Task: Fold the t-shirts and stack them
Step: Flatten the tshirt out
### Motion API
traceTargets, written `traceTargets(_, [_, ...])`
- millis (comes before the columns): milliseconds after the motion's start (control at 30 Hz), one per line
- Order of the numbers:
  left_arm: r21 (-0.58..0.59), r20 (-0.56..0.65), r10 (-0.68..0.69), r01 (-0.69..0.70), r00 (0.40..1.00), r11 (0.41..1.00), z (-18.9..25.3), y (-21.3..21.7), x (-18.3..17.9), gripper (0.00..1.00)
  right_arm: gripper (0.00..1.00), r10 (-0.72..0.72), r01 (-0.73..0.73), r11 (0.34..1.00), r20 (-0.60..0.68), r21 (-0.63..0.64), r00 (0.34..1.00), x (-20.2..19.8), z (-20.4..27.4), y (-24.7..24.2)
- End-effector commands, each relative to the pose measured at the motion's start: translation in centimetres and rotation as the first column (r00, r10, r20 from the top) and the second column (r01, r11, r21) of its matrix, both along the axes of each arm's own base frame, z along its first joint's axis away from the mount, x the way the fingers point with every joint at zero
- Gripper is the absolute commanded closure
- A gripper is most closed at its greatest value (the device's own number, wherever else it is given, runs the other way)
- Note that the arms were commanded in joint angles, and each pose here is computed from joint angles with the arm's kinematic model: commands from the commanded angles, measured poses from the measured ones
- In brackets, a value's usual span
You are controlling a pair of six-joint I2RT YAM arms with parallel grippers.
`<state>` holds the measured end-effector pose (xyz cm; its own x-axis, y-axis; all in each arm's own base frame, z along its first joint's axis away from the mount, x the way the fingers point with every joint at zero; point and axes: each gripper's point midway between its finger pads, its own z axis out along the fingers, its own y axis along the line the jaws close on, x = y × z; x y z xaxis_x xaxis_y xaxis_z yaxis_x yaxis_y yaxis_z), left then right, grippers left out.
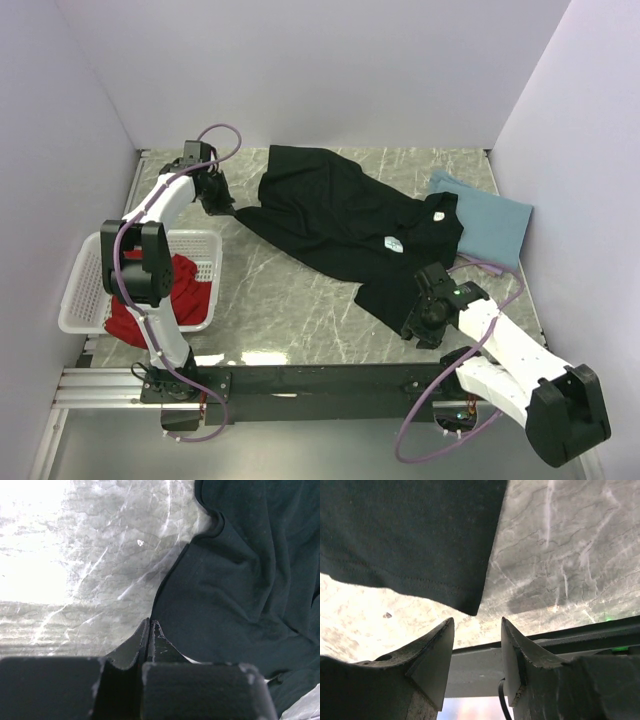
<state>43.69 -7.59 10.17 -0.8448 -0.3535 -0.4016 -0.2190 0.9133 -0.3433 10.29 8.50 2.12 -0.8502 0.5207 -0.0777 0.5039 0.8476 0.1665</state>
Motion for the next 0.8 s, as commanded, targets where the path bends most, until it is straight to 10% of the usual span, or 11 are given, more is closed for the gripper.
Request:
traceTargets(0, [-0.019,0.065,-0.032,0.033,0.997,0.999,2.3,-0.3,0.0,1.0,0.5,-0.054,0.055,0.998,0.023,-0.042,0.998,0.8,-0.1,-0.5])
traceTargets(433, [-0.027,0.063,-0.041,0.043,0.997,0.999,2.4,-0.3,-0.4,1.0,0.59,-0.081,0.084,0.993,0.039,-0.08,0.996,3.2,-1.1,-0.3])
traceTargets(767, [-0.056,0.07,-0.046,0.05,0.996,0.997,3.1,-0.9,0.5,1.0,0.93,-0.045,0.047,0.998,0.047,-0.041,0.998,3.6,-0.2,0.5])
